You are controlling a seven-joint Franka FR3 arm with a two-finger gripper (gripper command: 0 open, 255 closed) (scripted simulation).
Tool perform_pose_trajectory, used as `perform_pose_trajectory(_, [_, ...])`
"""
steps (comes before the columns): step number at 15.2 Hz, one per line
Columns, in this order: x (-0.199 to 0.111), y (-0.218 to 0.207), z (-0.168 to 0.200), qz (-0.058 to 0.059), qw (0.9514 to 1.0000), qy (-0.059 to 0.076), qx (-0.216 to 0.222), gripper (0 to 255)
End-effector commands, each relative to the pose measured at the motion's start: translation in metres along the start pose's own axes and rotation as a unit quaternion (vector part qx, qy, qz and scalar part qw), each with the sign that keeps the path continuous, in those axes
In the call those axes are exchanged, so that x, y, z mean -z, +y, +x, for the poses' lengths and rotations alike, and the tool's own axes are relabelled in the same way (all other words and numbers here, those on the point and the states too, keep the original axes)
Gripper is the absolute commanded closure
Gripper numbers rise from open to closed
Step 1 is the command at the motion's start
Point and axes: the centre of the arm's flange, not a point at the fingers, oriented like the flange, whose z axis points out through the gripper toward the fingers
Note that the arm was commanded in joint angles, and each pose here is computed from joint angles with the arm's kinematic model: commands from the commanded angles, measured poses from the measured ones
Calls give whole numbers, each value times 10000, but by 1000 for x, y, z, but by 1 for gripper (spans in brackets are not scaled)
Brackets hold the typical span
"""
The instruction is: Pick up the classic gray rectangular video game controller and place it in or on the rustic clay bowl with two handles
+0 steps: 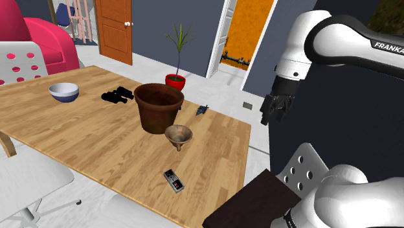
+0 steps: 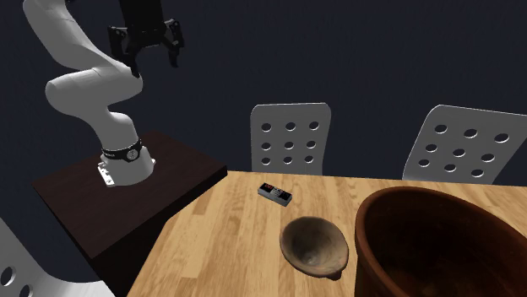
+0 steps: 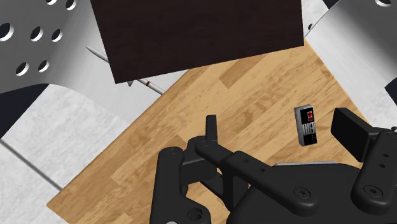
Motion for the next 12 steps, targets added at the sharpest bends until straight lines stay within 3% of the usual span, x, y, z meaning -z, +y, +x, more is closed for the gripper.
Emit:
perform_pose_trajectory(1, [0,0,0,0,10000,0,0,0])
perform_pose_trajectory(12, [-113,-61,64,-40,9996,157,221,0])
